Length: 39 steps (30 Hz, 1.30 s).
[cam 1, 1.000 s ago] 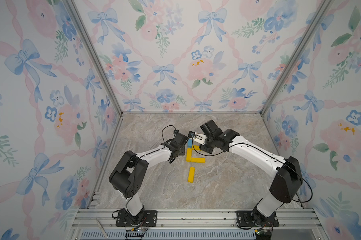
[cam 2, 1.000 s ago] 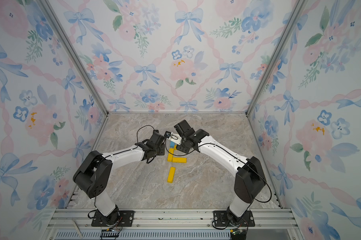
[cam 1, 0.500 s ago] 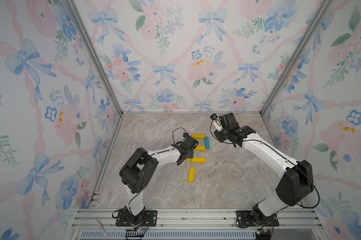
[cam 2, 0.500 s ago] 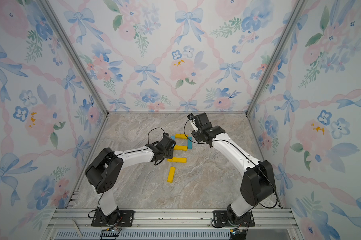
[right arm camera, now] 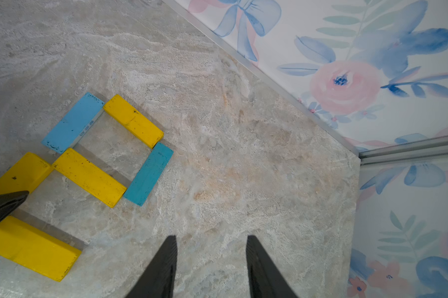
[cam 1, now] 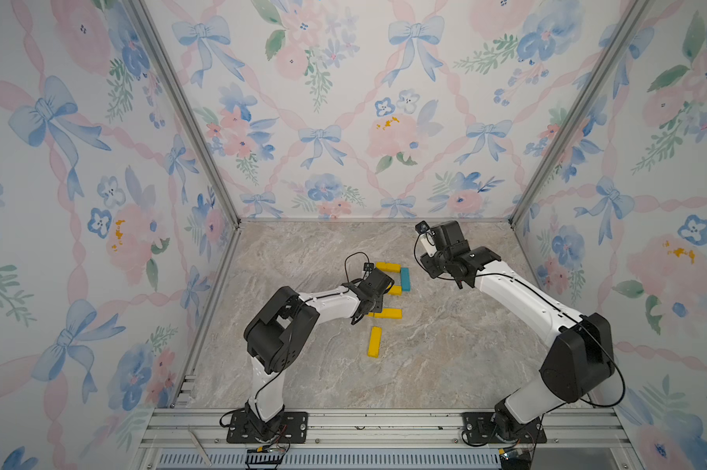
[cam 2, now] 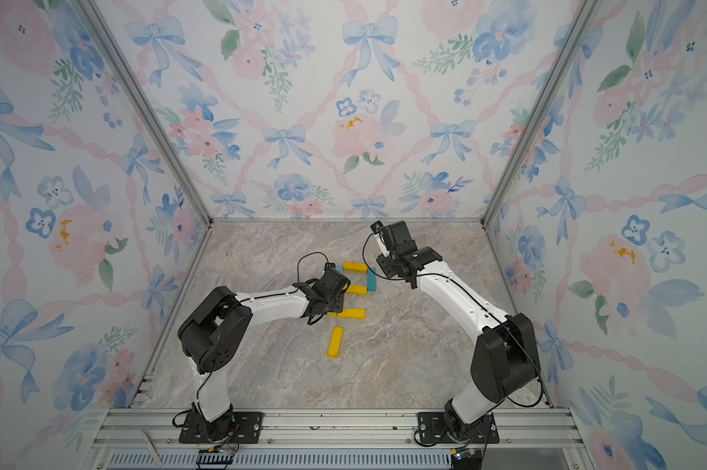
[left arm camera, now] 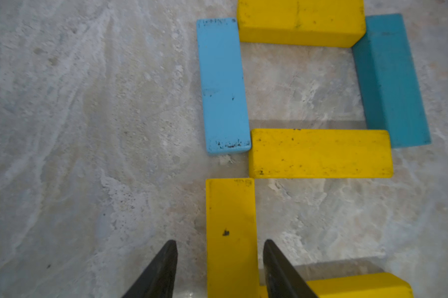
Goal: Assemble the number 8 with building blocks
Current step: Adjust the building block at the center of the board.
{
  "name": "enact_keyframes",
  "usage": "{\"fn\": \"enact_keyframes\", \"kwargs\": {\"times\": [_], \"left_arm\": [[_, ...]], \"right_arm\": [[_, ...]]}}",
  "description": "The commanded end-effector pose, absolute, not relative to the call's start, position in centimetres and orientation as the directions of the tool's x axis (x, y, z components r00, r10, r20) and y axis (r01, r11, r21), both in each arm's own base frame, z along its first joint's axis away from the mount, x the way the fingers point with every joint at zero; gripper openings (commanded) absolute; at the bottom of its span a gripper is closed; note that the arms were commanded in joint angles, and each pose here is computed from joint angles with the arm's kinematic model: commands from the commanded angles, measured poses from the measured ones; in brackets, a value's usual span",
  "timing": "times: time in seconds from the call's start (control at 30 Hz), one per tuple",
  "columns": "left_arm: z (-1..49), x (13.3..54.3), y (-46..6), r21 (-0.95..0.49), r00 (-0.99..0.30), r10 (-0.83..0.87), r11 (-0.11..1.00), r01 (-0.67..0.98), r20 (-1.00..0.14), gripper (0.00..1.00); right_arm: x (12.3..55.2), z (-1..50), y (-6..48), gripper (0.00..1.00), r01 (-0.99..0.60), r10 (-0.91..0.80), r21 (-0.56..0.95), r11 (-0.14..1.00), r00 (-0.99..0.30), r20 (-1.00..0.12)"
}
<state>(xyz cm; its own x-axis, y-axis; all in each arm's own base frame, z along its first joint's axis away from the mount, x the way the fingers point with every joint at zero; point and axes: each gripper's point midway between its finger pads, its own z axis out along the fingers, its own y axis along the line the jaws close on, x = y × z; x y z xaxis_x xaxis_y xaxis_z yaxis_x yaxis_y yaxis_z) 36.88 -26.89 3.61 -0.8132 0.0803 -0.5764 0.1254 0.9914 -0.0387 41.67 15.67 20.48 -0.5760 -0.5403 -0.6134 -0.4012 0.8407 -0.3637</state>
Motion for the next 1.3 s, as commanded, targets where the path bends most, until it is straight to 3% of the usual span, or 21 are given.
{"fn": "enact_keyframes", "kwargs": {"times": [0.0, 0.37, 0.93, 1.1, 1.27], "left_arm": [[3.1, 36.9, -27.1, -0.017, -0.817, 0.088, 0.993, 0.119, -0.57, 0.56], [2.5, 37.0, -27.2, -0.011, -0.822, 0.093, 0.993, 0.12, -0.562, 0.43], [2.1, 37.1, -27.3, -0.019, -0.828, 0.077, 0.994, 0.105, -0.556, 0.41], [2.2, 37.1, -27.4, -0.027, -0.829, 0.07, 0.994, 0.103, -0.555, 0.34], [2.2, 37.0, -27.2, -0.025, -0.829, 0.067, 0.995, 0.098, -0.554, 0.33]], "right_arm": [[41.8, 20.5, 15.4, 0.44, -0.38, -0.513, -0.347, 0.858, -0.584, -0.629], [41.8, 20.3, 15.1, 0.44, -0.377, -0.513, -0.35, 0.858, -0.586, -0.627], [41.8, 20.0, 15.2, 0.43, -0.383, -0.52, -0.353, 0.854, -0.586, -0.622], [41.9, 19.8, 15.2, 0.43, -0.385, -0.522, -0.354, 0.852, -0.587, -0.619], [41.9, 19.6, 15.2, 0.43, -0.387, -0.525, -0.356, 0.851, -0.59, -0.614]]}}
